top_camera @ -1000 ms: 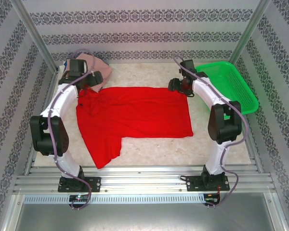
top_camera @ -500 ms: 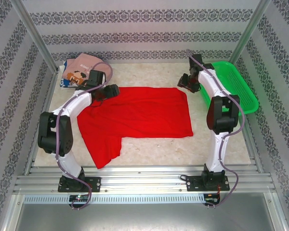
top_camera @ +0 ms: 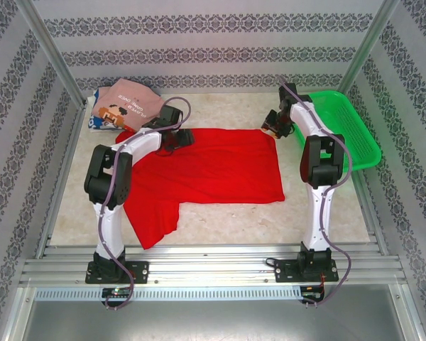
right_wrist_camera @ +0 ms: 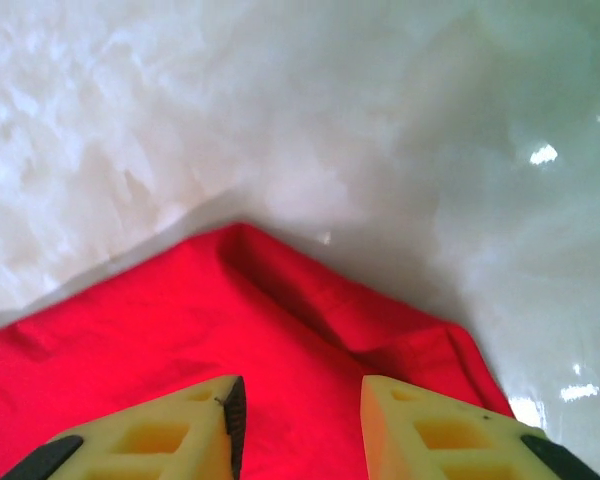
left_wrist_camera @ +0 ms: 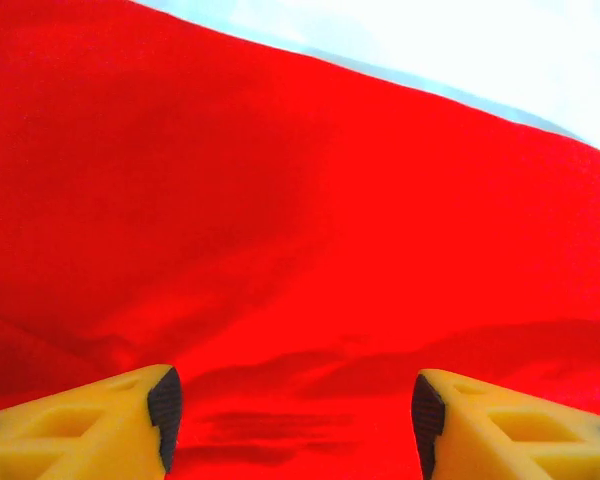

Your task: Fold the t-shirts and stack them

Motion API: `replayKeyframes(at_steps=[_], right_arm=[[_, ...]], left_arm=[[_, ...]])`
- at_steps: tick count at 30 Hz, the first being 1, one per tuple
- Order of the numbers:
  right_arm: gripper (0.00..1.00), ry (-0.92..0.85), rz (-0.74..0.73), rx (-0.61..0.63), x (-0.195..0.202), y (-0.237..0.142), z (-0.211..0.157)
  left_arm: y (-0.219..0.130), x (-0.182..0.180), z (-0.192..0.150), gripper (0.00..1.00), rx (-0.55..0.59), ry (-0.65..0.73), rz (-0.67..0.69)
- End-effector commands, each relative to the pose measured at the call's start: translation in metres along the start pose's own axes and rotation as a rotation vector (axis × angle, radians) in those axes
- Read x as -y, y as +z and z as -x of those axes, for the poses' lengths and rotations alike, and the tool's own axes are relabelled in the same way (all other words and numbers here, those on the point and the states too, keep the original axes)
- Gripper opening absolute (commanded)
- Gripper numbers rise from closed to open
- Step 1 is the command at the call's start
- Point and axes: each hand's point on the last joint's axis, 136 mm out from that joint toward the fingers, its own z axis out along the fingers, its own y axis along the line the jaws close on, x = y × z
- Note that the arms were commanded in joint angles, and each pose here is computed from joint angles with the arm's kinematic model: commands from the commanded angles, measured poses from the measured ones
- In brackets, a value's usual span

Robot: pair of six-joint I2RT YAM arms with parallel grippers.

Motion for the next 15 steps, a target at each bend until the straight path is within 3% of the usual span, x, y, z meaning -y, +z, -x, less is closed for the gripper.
replayKeyframes(at_steps=[1,7,15], right_arm=[[0.35,0.057,-0.025,-0.065,0.01,0.013,-0.006],[0.35,-0.002,0.008,-0.033,-0.021,-0.01,-0.018],[0.35,0.045,-0.18,0.118,0.004,-0.012,-0.014]], left_arm=[[0.009,-0.007,0.006,0.63,0.023,-0.035,0.041],[0.022,-0.03,-0.01,0.62,-0.04,-0.063,0.133],[0.028,-0.069,-0.037,0.59,-0.113,-0.073,0.26]])
